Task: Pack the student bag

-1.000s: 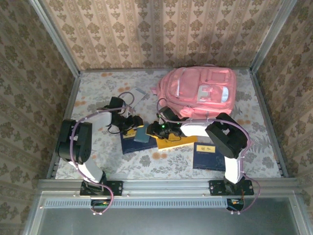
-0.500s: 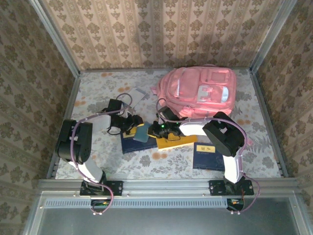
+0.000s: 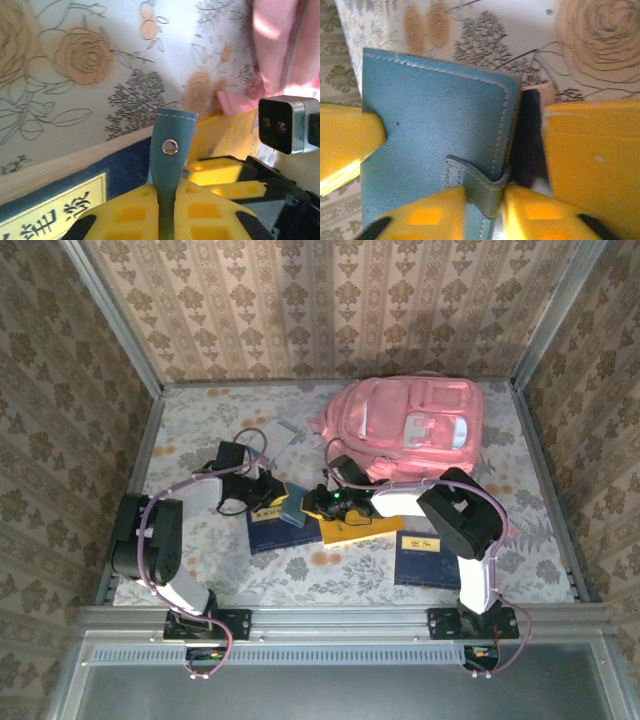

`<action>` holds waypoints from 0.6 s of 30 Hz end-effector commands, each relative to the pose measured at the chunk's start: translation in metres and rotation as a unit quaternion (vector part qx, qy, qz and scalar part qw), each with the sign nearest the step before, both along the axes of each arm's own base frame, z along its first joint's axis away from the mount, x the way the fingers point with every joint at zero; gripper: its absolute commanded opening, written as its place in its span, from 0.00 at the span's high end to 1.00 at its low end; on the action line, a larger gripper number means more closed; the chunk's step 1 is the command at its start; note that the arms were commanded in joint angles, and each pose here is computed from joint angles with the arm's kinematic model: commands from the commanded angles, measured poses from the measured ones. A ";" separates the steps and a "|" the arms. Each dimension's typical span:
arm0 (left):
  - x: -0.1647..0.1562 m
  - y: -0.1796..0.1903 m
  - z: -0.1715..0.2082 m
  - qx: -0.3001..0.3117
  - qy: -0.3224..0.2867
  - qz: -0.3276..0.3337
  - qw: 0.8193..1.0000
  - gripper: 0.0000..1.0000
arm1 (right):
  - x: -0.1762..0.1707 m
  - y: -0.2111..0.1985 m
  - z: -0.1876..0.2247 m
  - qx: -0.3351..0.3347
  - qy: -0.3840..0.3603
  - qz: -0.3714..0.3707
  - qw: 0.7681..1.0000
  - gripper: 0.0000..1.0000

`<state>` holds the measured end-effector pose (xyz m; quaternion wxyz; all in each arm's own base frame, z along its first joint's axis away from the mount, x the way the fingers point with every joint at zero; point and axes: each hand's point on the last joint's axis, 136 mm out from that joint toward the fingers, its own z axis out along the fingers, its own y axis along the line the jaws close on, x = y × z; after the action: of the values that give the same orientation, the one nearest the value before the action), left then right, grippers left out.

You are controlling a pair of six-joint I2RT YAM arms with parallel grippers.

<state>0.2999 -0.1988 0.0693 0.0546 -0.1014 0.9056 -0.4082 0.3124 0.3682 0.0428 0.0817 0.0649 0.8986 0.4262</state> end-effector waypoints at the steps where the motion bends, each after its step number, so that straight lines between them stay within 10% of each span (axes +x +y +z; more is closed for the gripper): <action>1: -0.005 -0.012 0.022 -0.036 -0.008 -0.024 0.999 0.91 | -0.001 -0.005 0.007 0.009 -0.010 -0.003 1.000 0.59; 18: 0.002 -0.005 0.051 -0.098 -0.030 0.030 0.994 0.95 | 0.008 0.004 0.035 0.143 0.030 -0.050 0.988 0.46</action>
<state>0.3002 -0.1998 0.0969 0.0718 -0.1270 0.8760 -0.4597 0.3177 0.3673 0.0667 0.0778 0.1143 0.8509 0.5068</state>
